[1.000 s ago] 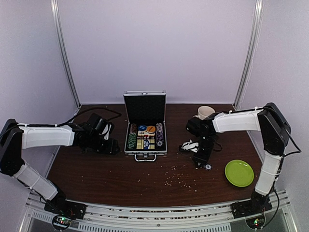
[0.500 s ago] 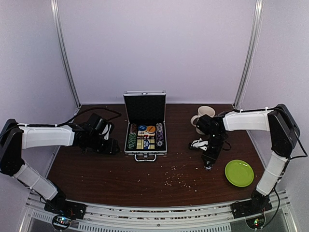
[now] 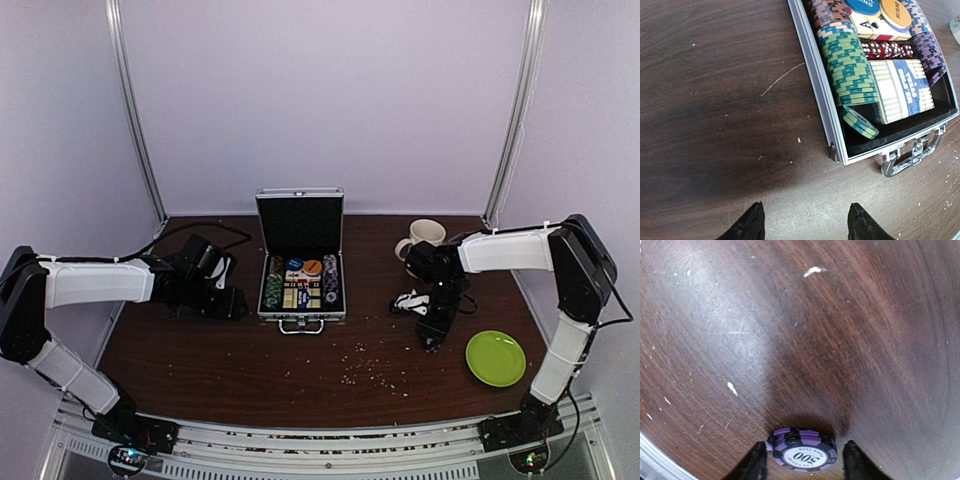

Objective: Pack up texas hold em set

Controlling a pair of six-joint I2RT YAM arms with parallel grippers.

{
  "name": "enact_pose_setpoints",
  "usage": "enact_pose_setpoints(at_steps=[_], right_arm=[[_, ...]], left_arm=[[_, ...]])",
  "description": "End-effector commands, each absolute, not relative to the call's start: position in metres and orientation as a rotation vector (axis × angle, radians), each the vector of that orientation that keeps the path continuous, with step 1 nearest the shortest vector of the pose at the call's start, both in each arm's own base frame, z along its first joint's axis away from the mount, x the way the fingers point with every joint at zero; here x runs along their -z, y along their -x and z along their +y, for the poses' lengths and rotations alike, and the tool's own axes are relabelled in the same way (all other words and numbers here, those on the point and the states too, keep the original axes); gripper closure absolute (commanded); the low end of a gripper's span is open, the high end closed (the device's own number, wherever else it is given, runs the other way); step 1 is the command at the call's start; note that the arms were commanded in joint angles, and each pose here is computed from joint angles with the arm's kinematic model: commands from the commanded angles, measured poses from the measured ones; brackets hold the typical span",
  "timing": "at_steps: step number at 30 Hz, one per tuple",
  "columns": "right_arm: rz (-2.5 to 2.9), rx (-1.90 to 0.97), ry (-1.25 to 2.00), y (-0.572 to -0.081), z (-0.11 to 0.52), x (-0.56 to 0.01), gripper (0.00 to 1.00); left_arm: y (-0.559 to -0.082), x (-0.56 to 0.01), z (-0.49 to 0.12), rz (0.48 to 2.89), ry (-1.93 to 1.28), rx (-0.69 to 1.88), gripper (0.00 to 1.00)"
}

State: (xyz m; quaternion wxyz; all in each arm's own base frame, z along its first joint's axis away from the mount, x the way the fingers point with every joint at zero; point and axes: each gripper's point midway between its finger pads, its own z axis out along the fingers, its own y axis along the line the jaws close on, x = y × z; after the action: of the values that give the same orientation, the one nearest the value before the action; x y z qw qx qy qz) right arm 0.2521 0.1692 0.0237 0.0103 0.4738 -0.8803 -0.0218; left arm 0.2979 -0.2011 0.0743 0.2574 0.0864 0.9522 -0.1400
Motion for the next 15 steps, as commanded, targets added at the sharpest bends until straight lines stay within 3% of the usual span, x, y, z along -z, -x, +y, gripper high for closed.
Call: enact_pose_setpoints(at_steps=[1, 2, 3, 15], right_arm=[[-2.722, 0.061, -1.485, -0.248, 0.167, -0.021, 0.41], [-2.719, 0.056, -1.485, -0.248, 0.167, -0.021, 0.05], [-2.719, 0.053, -1.486, -0.248, 0.166, -0.021, 0.00], [-2.705, 0.041, -1.404, -0.238, 0.160, -0.017, 0.01]], left_arm=[[-0.305, -0.078, -0.207, 2.552, -0.245, 0.398, 0.41], [-0.305, -0.079, -0.208, 2.551, -0.245, 0.400, 0.41], [-0.305, -0.078, -0.208, 2.551, -0.247, 0.400, 0.41], [-0.305, -0.078, -0.207, 2.549, -0.245, 0.396, 0.42]])
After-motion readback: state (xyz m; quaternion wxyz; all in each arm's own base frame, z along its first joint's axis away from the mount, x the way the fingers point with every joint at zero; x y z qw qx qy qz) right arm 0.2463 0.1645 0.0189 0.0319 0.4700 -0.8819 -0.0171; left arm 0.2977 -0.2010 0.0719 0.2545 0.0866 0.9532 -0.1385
